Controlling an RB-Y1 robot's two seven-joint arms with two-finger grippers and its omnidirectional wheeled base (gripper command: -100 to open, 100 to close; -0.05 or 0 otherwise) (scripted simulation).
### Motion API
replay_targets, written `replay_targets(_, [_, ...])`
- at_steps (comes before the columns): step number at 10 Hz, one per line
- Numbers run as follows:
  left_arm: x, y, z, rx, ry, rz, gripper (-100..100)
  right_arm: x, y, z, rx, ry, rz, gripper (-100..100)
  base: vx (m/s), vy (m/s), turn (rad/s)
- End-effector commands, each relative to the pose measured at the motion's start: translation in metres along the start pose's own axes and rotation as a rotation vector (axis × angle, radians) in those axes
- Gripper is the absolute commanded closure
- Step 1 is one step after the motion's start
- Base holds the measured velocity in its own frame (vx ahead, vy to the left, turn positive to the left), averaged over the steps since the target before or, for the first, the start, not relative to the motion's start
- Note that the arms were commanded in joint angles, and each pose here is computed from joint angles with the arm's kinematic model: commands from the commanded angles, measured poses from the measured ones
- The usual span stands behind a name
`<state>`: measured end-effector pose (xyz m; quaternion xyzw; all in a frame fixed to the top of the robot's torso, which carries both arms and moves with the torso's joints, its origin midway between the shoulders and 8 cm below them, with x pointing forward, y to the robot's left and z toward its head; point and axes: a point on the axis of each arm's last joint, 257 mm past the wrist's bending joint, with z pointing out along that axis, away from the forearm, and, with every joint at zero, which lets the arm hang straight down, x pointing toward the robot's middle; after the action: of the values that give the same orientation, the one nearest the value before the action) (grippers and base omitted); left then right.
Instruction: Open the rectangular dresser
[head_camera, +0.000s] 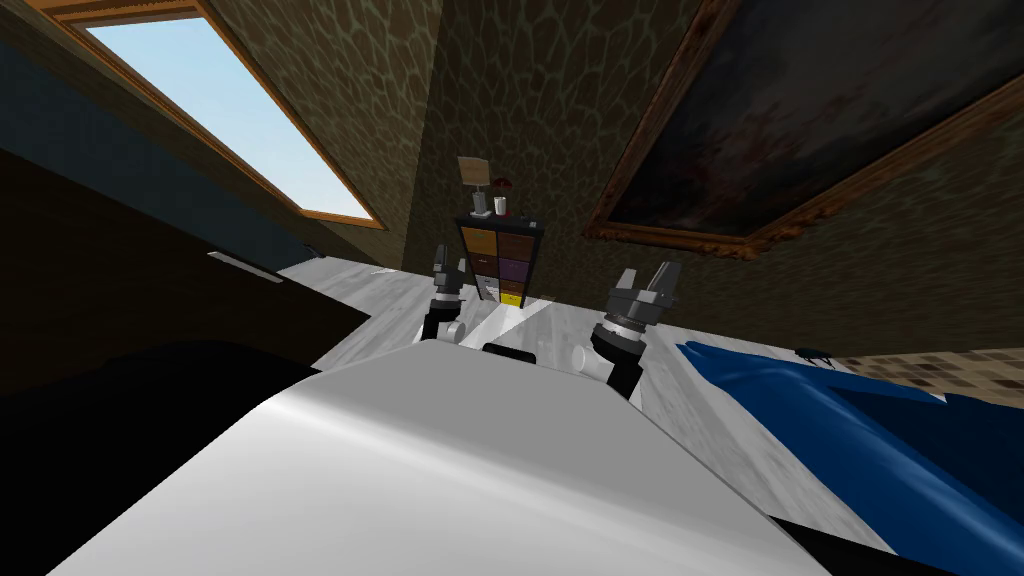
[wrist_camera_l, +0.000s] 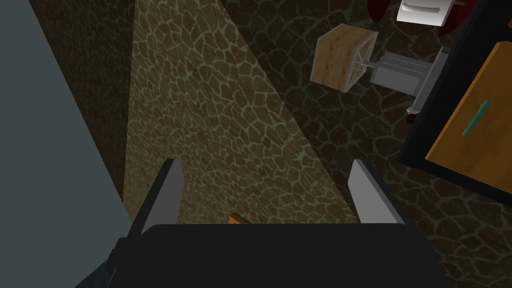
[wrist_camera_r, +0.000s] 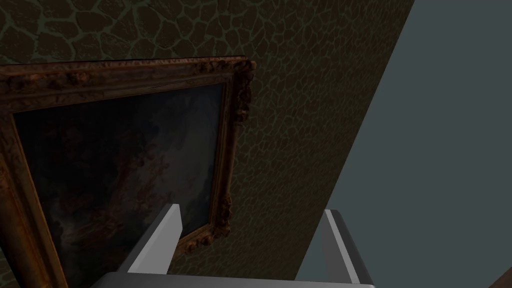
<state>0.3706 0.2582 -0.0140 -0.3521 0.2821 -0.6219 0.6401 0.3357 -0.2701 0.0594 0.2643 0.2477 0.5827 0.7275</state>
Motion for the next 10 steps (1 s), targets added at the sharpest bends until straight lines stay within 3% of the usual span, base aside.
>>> replay_targets(1, [0.0000,0.0000,0.0000,0.000,0.000,0.000,0,0.0000,0.0000,0.0000,0.000,0.000,0.000,0,0.000,0.000,0.000])
replay_targets(9, [0.0000,-0.0002,0.0001,0.000,0.000,0.000,0,0.0000,0.0002,0.0001,0.000,0.000,0.000,0,0.000,0.000,0.000])
replay_targets(10, [0.0037,0.0047,-0.0008,-0.009,0.036,0.015,-100,0.0000,0.0002,0.0001,0.000,0.000,0.000,0,0.017,-0.008,0.008])
